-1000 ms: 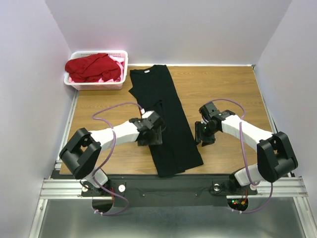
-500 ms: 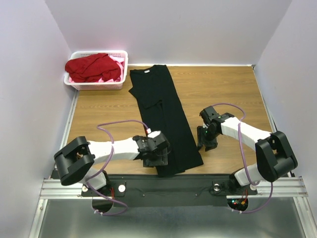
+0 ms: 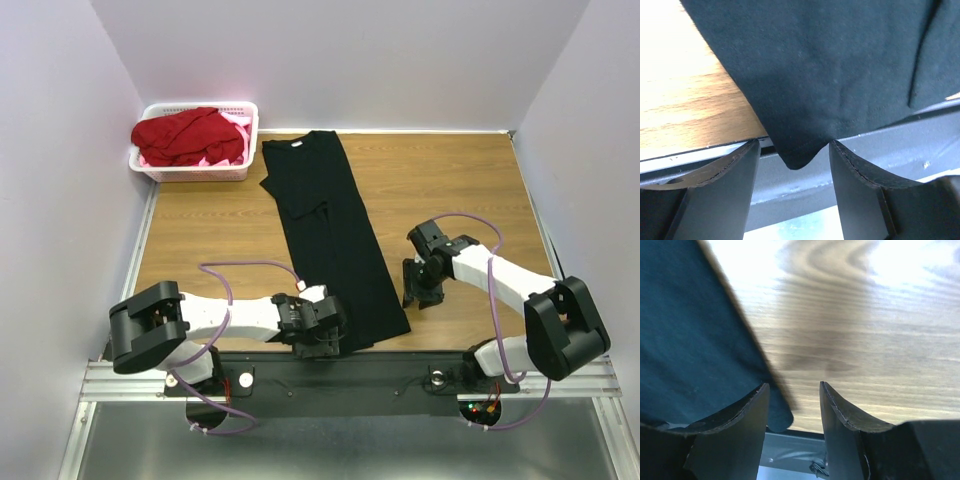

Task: Fold and stack the t-shirts
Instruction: Fold the tshirt

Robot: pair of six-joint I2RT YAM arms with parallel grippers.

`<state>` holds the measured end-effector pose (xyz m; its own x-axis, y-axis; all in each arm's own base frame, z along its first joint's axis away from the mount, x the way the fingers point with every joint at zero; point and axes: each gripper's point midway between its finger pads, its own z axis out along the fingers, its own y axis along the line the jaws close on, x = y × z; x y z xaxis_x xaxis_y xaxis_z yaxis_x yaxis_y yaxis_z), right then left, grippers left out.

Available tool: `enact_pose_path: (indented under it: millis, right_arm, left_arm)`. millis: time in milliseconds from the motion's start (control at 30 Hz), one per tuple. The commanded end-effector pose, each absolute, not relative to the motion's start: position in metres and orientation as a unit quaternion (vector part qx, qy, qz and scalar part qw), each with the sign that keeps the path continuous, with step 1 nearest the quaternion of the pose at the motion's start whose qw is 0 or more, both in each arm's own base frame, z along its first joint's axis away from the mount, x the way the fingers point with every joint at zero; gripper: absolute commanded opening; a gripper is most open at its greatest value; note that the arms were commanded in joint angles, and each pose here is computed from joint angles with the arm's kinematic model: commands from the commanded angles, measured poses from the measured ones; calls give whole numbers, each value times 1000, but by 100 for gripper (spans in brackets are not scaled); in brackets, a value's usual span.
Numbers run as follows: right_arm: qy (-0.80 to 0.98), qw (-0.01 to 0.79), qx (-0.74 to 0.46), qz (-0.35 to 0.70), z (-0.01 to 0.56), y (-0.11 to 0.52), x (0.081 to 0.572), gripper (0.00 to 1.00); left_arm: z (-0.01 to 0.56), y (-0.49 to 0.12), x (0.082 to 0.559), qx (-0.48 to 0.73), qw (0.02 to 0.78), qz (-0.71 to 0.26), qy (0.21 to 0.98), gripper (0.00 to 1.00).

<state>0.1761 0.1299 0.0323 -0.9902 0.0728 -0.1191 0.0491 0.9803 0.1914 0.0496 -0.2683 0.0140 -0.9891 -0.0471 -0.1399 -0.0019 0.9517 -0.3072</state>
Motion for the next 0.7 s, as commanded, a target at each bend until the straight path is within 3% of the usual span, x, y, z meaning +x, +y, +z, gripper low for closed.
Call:
enact_pose_path:
  millis: [0,667]
  right_arm:
    - [992,80,32,97,37,130,178,51]
    - [989,64,29,133,38,140,168,51]
  left_arm:
    - [22,-271,56,-35,92,-145,985,68]
    - [51,-279,68,-84,118,-169,975,68]
